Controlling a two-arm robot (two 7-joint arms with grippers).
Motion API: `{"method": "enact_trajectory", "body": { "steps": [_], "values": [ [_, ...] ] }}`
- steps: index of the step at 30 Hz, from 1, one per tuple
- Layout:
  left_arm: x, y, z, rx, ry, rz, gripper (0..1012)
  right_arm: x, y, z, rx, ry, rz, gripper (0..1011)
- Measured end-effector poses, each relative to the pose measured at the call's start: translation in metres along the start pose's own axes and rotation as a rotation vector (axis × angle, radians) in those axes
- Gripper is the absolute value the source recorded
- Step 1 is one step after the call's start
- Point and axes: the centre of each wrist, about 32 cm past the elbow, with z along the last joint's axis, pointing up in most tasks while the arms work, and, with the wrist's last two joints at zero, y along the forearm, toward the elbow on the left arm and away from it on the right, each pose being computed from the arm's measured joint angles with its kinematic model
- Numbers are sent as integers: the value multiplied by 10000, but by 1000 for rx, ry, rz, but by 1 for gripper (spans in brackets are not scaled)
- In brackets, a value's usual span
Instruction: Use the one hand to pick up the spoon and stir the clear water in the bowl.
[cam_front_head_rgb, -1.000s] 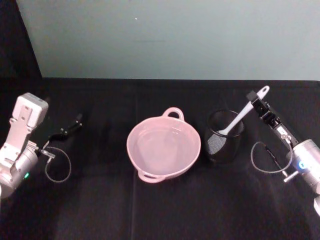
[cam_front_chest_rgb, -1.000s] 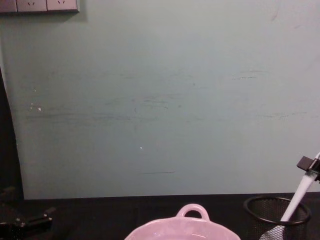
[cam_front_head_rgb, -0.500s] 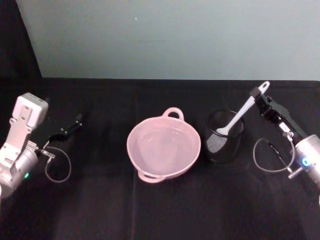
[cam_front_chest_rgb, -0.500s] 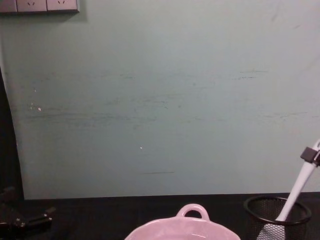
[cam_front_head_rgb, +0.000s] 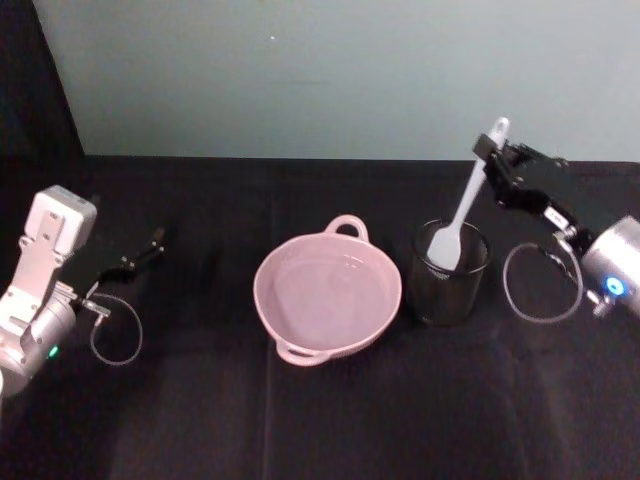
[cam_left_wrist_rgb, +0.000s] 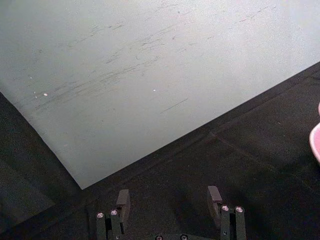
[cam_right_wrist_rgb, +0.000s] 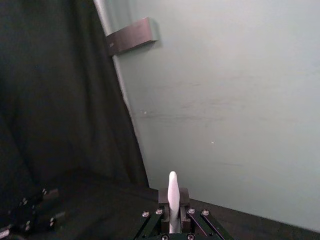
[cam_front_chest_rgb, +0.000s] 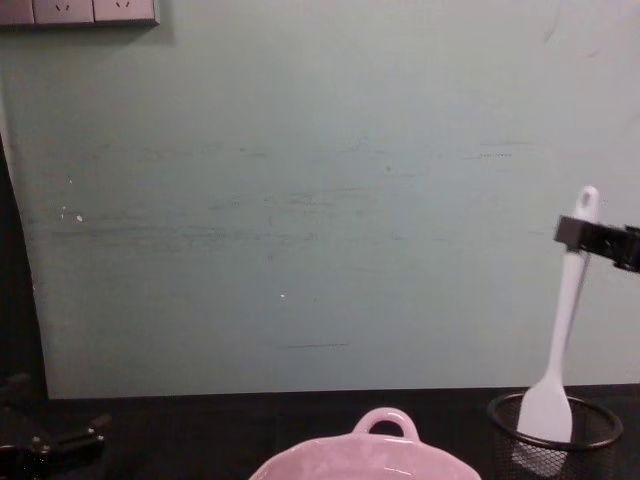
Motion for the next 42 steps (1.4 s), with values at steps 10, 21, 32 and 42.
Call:
{"method": "enact_trajectory", "body": {
  "steps": [10,21,32,42],
  "values": [
    [0,0,0,0,0,0,1011,-92,88,368,-59,-165,58,116],
    [0,0,0,0,0,0,1011,-118,97,439,-63,-196,66,116],
    [0,0,0,0,0,0,1011,-111,95,423,-63,-191,65,116],
    [0,0,0,0,0,0,1011,-122,89,421,-61,-191,67,116]
  ]
}}
